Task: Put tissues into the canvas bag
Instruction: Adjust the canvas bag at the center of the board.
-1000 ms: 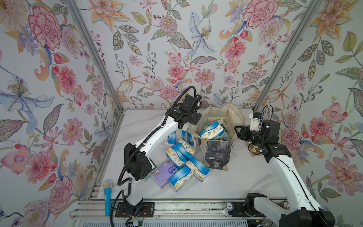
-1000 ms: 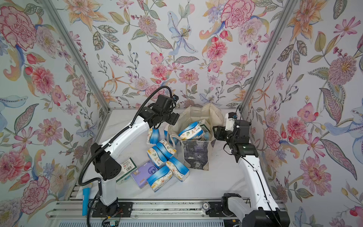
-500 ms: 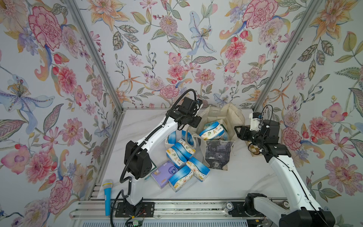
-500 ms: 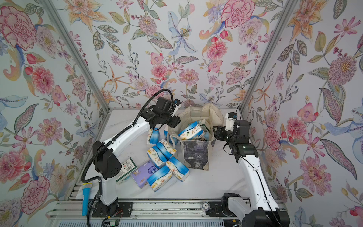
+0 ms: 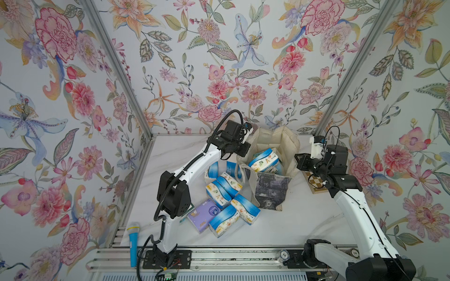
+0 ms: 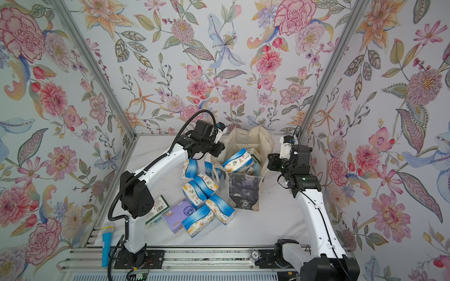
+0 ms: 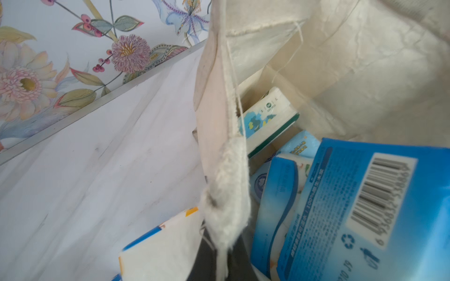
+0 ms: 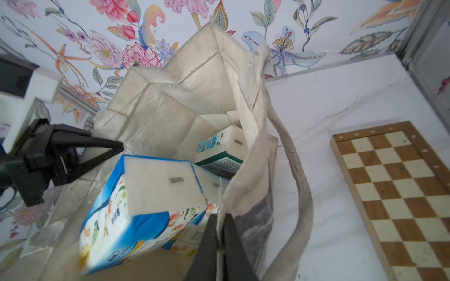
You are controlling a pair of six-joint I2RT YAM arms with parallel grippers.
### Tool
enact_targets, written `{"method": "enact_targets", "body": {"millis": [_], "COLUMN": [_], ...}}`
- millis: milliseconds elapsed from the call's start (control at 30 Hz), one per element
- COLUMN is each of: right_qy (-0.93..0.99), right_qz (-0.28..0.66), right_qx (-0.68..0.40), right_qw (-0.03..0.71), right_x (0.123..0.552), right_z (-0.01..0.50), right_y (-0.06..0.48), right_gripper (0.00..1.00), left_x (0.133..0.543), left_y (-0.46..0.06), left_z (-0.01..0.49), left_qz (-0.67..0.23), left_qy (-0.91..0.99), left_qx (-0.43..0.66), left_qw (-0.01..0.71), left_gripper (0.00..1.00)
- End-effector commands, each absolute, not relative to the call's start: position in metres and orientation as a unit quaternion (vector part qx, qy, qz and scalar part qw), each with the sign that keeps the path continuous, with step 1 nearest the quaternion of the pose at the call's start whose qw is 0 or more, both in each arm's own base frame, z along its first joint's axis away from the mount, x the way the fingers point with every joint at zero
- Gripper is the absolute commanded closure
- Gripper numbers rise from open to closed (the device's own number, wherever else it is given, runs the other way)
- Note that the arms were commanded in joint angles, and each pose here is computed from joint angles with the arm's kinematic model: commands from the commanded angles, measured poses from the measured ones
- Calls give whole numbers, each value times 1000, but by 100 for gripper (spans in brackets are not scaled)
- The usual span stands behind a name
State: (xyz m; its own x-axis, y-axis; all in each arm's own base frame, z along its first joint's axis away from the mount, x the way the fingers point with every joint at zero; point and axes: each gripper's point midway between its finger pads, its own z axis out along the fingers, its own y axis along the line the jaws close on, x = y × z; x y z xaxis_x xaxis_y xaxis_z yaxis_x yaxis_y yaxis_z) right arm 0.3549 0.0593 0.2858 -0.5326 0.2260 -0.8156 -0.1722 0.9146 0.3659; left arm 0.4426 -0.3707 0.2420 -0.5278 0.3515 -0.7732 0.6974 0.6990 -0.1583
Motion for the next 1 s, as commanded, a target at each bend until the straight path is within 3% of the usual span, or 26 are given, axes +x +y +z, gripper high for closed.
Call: {"method": "enact_targets", "body": {"millis": [0,300,400,633,800,967], "right_qy": [825,765,792,821,839,859], "right_qz": [214,206,155,115,124,119], "right_qx": [-5,-37,-20,1,-1,-3], "right_qw": [522,610,590,559,529,498], "right_x": [359,332,331,333,338,344], "right_z": [327,392,373,342,336,318], "right_y": [67,74,57,43,47,47], "right_gripper": [100,100,100,100,100,100], "left_x": [446,432,446,454,451,454], "left_y": [-387,-395,-376,-388,-409,-402], "left_z": [328,393,382,340,335,321], "left_qz": [-306,-331,-284,-296,-346,-329], "left_qy": [781,727,748,766,766,783], "left_qx": [295,281,248,232,227,207], "left_qw": [458,532,547,520,492,486], "left_gripper": [100,100,100,100,100,100]}}
